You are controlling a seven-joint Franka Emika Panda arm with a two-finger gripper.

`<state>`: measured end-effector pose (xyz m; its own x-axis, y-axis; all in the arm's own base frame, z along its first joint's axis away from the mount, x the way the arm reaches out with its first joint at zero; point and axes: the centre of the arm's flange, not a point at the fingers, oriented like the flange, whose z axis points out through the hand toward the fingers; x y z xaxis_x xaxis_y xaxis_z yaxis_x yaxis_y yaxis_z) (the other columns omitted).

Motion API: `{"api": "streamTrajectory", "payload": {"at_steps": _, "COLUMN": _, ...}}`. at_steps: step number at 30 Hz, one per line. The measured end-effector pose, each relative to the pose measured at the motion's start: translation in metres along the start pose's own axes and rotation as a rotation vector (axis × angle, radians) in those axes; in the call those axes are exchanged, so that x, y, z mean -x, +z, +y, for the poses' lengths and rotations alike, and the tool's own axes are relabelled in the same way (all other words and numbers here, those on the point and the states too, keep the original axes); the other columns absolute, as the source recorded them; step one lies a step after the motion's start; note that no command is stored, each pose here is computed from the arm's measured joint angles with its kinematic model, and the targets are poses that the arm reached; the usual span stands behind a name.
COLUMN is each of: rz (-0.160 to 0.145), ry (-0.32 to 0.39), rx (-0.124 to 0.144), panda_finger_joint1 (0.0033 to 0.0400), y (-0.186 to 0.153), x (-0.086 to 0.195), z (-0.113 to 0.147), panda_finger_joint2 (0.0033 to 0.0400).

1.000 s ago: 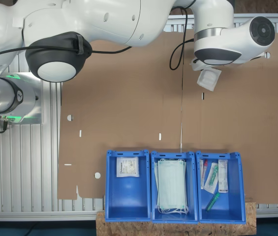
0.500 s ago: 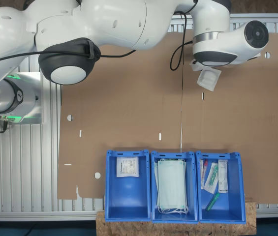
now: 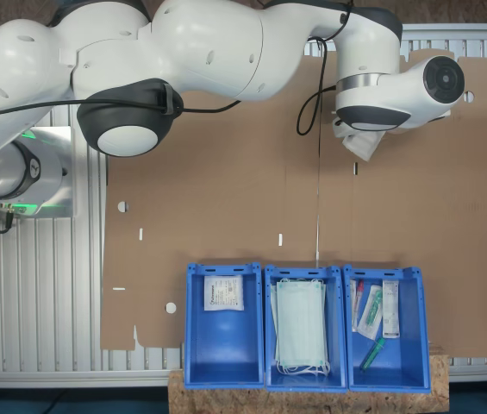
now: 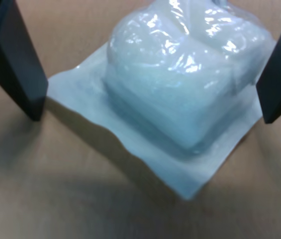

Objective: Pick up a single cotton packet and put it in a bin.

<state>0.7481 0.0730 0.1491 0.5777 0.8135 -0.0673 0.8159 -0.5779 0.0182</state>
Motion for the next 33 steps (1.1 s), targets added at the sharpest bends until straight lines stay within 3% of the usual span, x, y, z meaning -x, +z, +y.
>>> {"api": "streamTrajectory", "payload": {"at_steps": 33, "rz": 0.000, "ry": 0.028, "rx": 0.005, "panda_finger_joint1": 0.0400, "y": 0.006, "x": 0.016, "z": 0.015, "panda_finger_joint2": 0.0400}}
